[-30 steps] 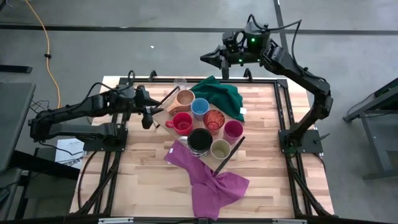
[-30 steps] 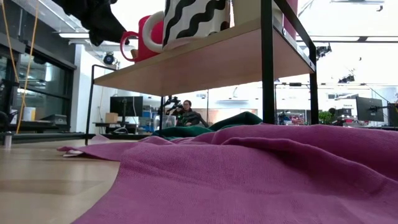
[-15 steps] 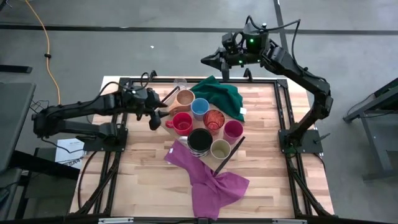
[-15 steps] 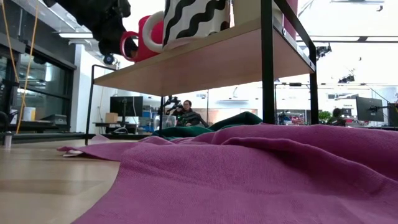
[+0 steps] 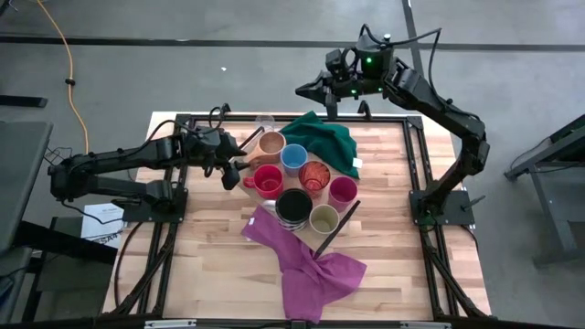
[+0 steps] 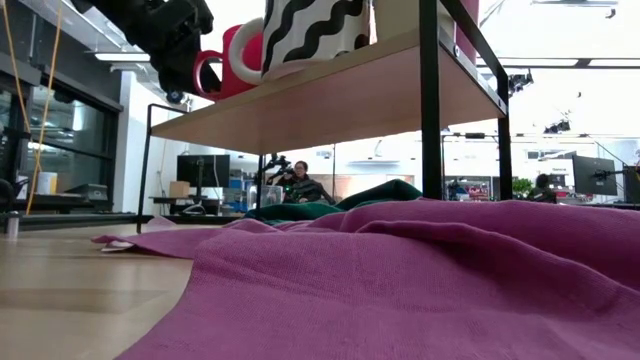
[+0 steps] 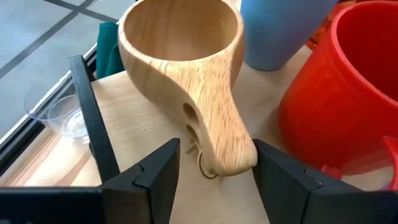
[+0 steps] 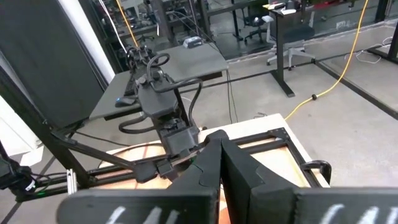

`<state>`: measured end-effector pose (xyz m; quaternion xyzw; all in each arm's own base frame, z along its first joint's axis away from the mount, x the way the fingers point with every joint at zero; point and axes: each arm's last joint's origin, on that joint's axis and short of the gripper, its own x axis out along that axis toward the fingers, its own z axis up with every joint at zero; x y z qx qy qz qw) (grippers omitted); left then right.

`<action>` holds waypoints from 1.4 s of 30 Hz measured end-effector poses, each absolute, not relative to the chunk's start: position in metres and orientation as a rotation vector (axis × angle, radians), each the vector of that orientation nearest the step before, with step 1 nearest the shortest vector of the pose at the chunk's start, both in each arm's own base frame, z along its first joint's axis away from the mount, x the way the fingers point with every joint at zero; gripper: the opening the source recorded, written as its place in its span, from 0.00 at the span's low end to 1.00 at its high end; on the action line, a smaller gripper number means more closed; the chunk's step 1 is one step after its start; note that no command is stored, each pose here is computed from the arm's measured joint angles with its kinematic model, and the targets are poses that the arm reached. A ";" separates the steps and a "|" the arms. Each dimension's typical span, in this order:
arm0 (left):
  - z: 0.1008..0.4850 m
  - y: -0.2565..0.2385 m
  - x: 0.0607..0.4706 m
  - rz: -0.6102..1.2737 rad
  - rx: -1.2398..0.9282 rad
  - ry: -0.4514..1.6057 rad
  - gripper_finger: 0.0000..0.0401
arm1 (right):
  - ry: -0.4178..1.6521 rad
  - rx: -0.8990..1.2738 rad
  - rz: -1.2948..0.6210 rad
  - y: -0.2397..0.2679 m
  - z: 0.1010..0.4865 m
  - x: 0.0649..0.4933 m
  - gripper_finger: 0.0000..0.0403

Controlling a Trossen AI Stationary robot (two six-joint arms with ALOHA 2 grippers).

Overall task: Stack small to large cups/mugs on shelf
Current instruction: Put the brown mug on the shelf

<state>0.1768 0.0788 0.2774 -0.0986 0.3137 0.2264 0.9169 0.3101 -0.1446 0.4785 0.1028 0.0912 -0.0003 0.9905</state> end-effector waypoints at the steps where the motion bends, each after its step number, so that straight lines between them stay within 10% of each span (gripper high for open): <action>1: 0.277 0.079 0.177 0.468 -0.202 0.646 0.45 | 0.183 0.206 0.000 -0.145 0.479 0.310 0.00; 42: 0.318 0.092 0.166 0.434 -0.075 0.725 0.26 | 0.185 0.200 -0.002 -0.145 0.478 0.310 0.00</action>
